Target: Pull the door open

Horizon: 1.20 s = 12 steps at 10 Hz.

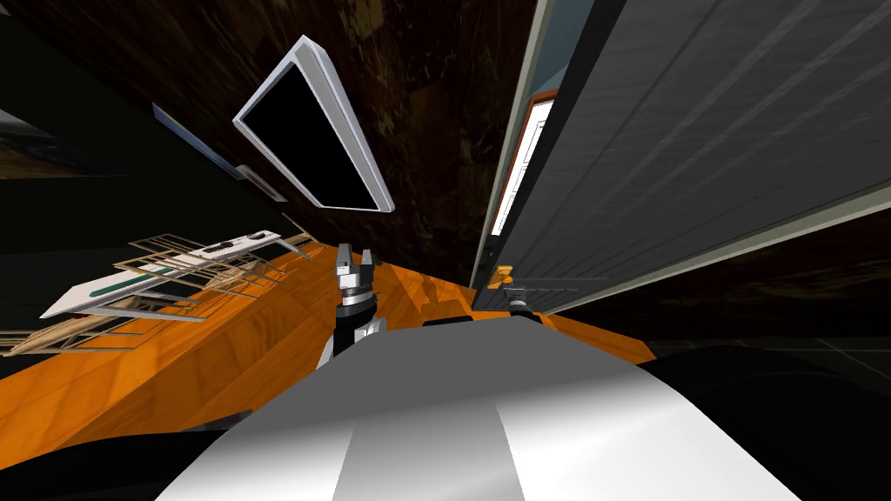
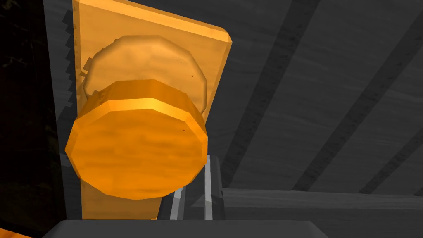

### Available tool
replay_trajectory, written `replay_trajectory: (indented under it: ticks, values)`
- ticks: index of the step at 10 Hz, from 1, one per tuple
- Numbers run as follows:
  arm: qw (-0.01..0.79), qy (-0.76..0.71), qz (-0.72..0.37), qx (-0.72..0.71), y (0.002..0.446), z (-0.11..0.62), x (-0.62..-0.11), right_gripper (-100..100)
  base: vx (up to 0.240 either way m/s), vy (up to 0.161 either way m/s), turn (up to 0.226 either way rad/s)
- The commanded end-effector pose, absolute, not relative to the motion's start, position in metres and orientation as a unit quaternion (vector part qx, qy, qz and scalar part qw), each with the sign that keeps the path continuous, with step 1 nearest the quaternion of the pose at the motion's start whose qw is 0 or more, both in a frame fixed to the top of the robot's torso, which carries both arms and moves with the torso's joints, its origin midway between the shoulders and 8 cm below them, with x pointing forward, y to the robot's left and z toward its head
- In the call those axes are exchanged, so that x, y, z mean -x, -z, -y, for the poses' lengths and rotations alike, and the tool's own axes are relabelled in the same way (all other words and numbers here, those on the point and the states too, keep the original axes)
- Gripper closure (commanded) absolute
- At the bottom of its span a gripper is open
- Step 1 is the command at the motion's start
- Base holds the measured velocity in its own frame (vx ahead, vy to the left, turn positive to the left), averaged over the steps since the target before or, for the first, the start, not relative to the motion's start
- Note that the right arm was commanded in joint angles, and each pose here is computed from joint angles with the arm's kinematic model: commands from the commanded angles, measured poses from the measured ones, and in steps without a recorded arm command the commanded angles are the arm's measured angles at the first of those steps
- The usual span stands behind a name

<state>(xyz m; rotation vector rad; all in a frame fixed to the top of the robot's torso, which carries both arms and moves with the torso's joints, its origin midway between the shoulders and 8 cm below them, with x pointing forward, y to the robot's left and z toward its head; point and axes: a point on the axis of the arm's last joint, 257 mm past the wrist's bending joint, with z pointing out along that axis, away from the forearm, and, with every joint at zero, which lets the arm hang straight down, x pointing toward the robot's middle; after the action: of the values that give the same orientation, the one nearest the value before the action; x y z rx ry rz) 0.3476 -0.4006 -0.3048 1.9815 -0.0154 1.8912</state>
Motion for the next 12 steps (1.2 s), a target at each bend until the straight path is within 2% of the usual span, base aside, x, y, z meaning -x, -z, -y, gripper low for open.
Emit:
replay_trajectory:
  ticks: [1,10,12]
  values:
    - [0.18,-0.692,0.017,-0.699,0.293,0.385,-0.353,-100,-0.061,0.009,0.033]
    - [0.109,-0.699,0.1,-0.699,0.296,0.379,-0.344,-100,-0.051,-0.012,0.03]
    - [0.122,-0.677,0.104,-0.718,0.309,0.399,-0.323,-100,0.01,-0.022,-0.044]
